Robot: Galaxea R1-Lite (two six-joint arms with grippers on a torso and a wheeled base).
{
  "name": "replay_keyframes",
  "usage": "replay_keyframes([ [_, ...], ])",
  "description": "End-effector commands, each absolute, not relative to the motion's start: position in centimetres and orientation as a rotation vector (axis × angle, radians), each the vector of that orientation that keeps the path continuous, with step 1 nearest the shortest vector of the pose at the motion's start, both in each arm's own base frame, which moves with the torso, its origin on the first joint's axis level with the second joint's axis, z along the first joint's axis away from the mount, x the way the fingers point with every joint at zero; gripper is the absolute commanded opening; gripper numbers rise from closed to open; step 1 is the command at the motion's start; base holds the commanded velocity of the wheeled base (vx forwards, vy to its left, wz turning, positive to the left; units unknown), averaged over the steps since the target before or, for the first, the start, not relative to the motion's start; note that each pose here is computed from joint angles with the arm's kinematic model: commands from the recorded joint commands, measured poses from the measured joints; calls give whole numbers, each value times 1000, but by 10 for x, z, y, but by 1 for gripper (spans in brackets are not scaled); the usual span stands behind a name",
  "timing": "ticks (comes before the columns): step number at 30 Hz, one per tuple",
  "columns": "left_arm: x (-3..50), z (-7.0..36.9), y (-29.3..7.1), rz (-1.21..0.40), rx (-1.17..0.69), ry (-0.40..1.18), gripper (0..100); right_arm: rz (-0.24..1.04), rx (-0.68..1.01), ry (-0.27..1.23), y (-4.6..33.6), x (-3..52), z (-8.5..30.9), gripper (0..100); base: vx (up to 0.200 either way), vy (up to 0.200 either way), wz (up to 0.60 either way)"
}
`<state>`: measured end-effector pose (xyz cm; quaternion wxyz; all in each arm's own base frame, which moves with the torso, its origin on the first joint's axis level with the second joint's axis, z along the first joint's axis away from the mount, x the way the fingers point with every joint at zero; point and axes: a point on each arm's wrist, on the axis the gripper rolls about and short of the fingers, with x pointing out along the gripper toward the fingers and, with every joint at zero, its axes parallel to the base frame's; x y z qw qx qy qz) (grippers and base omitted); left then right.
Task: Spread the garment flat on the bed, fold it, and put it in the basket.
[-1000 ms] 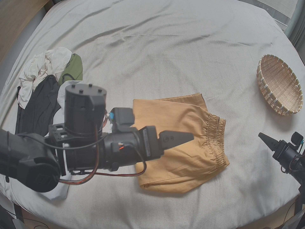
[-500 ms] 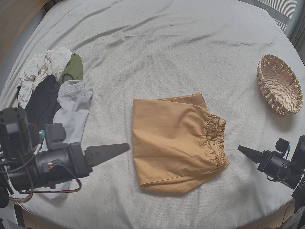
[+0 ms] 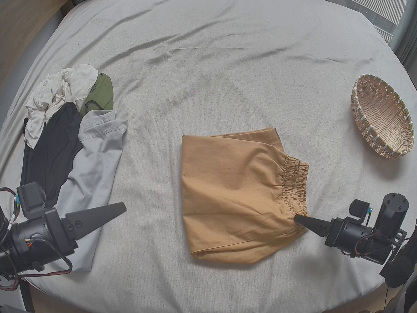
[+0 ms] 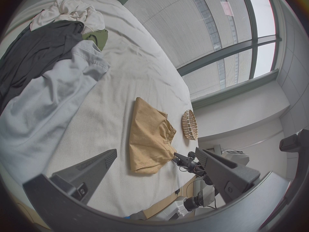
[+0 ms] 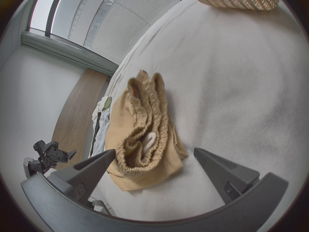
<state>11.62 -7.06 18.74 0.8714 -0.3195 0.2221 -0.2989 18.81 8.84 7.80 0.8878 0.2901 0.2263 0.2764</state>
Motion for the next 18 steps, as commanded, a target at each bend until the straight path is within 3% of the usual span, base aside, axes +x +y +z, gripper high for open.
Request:
replay_keyframes([
  [1,111,188,-65,-615,-676,439,100,599,609,514,101,196,69,100,0,0,0],
  [7,109,179,-64,-606,-669,466,100,679,610,494,119,197,76,100,0,0,0],
  [10,108,177,-63,-604,-666,472,100,651,610,473,122,200,77,100,0,0,0],
  [11,108,177,-63,-601,-667,471,100,639,611,462,123,201,77,0,0,0,0],
  [18,107,173,-63,-599,-661,476,100,629,610,441,123,203,80,0,0,0,0],
])
